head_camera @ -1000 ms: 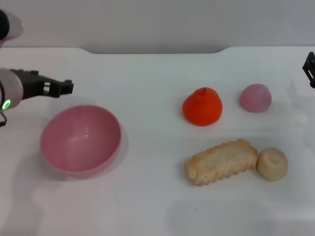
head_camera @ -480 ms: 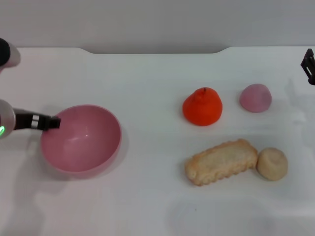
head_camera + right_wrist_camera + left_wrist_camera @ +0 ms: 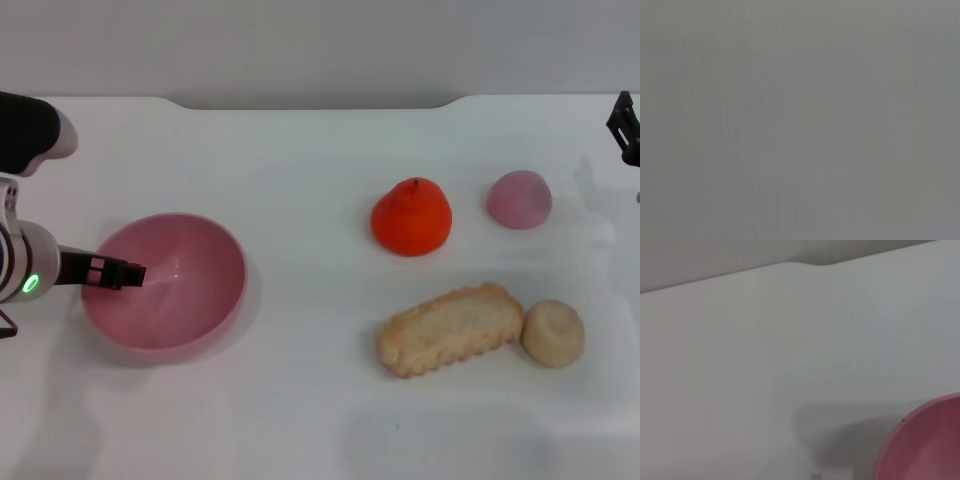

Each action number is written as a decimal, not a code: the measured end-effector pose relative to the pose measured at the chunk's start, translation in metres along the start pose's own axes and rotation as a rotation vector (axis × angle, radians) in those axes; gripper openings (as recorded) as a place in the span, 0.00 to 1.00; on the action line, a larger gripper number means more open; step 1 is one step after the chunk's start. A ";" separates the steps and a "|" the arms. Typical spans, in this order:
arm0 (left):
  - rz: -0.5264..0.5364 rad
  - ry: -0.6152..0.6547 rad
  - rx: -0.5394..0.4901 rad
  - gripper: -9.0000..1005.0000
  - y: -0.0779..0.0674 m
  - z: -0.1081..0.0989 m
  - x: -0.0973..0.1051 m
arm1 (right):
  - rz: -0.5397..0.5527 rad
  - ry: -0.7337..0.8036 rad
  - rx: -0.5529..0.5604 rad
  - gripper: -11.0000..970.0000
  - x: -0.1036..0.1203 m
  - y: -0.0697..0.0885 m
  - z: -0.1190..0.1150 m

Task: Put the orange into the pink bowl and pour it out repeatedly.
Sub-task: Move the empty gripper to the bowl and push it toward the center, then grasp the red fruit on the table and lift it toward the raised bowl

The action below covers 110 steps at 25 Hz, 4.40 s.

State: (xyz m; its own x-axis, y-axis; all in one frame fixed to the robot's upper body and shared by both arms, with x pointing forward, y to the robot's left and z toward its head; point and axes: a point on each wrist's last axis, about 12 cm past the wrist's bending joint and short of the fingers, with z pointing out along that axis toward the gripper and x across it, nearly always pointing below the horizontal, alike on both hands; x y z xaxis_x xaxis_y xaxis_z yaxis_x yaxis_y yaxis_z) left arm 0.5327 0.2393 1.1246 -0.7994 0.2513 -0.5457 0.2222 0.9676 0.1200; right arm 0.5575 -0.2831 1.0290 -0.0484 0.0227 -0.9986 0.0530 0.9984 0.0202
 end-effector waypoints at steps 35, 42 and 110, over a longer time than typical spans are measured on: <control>0.081 0.053 -0.038 0.31 -0.005 0.012 -0.004 | -0.007 0.002 -0.006 0.84 0.000 0.001 0.001; 0.098 -0.010 -0.021 0.15 -0.011 0.015 -0.009 | 0.002 0.026 -0.012 0.84 0.001 0.003 0.003; 0.081 -0.290 -0.036 0.05 -0.016 -0.019 -0.075 | -0.256 0.805 -0.488 0.83 -0.062 0.130 0.040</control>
State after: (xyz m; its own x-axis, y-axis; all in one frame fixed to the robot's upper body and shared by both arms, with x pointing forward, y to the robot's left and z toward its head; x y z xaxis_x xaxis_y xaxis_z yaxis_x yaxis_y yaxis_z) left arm 0.5783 0.2058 1.1795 -0.5857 0.3152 -0.7468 0.2547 0.9462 0.1996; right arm 0.6073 -0.1568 1.0920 -0.6775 -0.3506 -0.6466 -0.4645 0.8856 0.0065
